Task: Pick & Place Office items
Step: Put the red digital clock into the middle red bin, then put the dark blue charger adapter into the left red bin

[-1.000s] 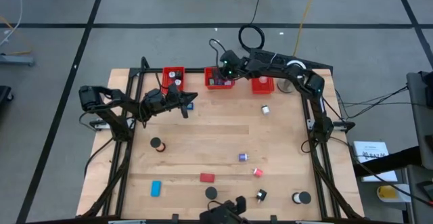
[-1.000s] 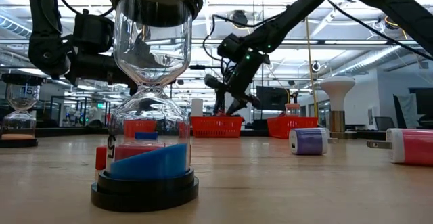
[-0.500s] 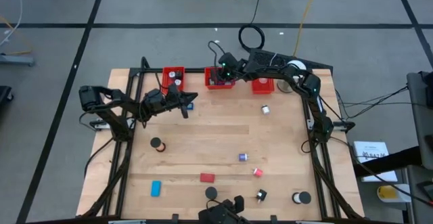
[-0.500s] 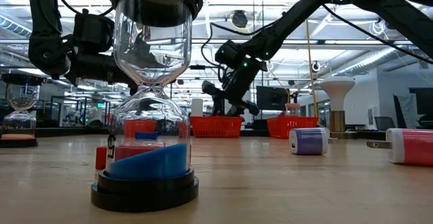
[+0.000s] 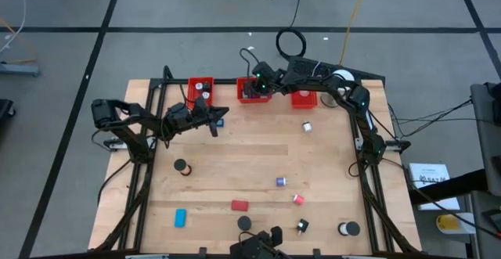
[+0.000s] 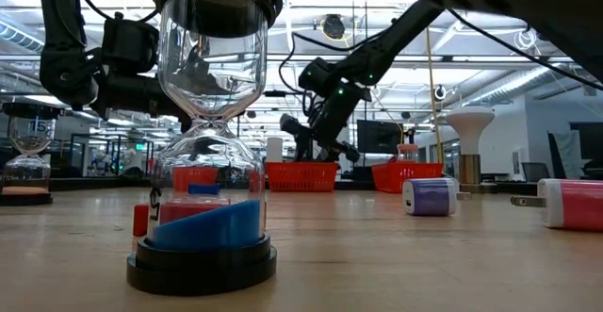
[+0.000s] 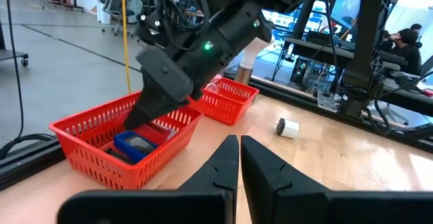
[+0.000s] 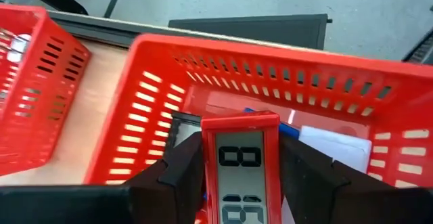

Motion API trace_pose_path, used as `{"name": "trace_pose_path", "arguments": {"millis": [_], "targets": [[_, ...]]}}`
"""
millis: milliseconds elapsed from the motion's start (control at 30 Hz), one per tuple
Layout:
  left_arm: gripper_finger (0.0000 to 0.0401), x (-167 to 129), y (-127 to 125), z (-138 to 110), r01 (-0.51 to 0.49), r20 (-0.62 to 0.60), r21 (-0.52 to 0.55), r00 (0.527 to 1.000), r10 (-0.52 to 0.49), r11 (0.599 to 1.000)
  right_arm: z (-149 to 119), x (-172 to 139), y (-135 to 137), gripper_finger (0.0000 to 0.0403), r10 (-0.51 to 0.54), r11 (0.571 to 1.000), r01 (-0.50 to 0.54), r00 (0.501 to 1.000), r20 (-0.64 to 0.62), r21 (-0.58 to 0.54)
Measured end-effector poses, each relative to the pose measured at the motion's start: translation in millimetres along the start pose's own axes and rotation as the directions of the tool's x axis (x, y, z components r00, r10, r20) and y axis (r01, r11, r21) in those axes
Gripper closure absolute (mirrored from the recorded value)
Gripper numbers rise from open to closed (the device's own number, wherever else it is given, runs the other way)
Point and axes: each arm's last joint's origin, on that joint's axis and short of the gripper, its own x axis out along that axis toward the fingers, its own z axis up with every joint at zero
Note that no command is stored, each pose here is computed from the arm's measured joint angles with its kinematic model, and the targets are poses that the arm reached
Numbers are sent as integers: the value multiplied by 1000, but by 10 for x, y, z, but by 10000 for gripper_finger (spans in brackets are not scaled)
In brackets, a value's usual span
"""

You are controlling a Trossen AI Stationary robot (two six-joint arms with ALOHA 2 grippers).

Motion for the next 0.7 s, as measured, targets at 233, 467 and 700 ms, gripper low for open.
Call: {"name": "trace_pose_path", "arguments": {"millis": [233, 467, 700], "targets": [[384, 0, 0, 0, 0, 0, 0, 1000, 0, 1000, 0, -2, 5, 224, 2, 1000, -2, 1000, 2, -3], [384, 0, 0, 0, 0, 0, 0, 1000, 0, 1000, 13, -14, 15, 179, 9, 1000, -9, 1000, 10, -14], [384, 0, 3, -10, -2, -10, 0, 1000, 2, 1000, 174, -360, 117, 173, 47, 994, -41, 998, 52, -105]]}}
